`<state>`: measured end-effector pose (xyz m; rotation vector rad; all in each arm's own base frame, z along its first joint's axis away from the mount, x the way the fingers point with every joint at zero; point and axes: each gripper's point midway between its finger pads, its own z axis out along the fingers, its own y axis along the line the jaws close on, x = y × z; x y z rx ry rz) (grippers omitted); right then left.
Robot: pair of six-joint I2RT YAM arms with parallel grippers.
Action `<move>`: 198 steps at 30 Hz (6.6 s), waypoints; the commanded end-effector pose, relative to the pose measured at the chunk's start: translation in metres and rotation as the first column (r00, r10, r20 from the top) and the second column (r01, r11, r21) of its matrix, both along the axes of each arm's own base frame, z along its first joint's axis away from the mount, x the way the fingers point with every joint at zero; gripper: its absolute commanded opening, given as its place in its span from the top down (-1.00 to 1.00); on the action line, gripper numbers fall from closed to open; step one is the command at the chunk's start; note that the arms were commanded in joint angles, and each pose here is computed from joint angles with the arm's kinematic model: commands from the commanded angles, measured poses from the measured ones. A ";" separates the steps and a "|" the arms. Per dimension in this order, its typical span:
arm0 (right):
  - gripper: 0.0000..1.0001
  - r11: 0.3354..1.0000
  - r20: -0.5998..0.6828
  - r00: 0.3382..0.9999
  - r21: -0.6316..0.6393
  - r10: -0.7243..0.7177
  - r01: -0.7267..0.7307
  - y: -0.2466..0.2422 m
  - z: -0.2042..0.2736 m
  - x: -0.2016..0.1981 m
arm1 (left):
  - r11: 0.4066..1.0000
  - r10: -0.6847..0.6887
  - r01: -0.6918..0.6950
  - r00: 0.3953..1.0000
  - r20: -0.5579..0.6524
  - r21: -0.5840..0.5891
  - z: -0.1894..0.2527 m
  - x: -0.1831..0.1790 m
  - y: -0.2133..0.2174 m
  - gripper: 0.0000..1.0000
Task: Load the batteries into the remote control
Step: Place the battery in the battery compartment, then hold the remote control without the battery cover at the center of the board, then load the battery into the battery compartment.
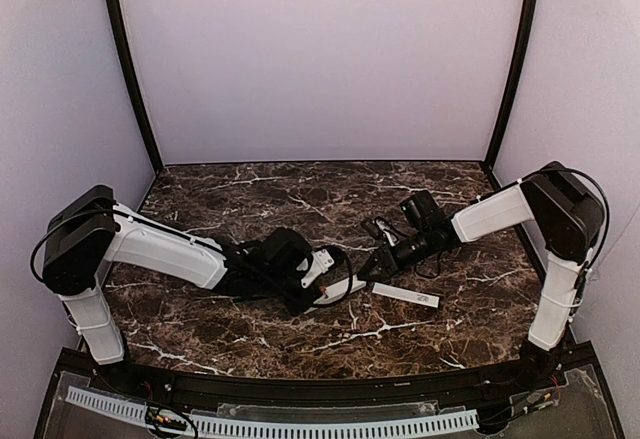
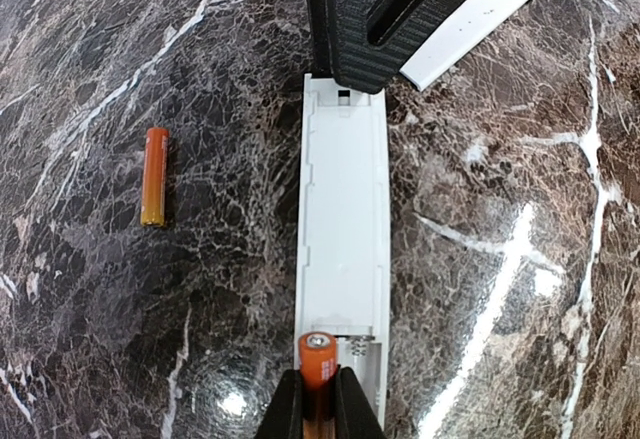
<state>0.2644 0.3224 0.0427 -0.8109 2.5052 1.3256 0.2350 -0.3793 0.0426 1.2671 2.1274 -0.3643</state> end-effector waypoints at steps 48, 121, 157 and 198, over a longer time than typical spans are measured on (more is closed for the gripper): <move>0.11 0.999 0.113 0.993 -0.024 -0.039 0.043 -0.008 0.034 0.011 | 0.980 0.031 -0.042 0.998 -0.057 -0.194 0.057 -0.018 0.021 -0.41; 0.76 0.985 -0.016 0.998 -0.161 0.059 -0.060 0.088 0.014 -0.037 | 0.927 -0.129 0.154 0.987 0.094 -0.341 -0.024 -0.021 0.025 0.34; 0.97 0.969 -0.014 0.998 -0.238 0.065 -0.066 0.092 -0.007 -0.041 | 0.935 -0.134 0.155 0.987 0.086 -0.320 -0.030 -0.022 0.022 0.49; 0.97 0.849 0.206 0.970 -0.528 0.130 -0.002 0.084 -0.019 -0.038 | 0.941 -0.113 0.137 0.989 0.094 -0.309 -0.028 -0.020 0.023 0.31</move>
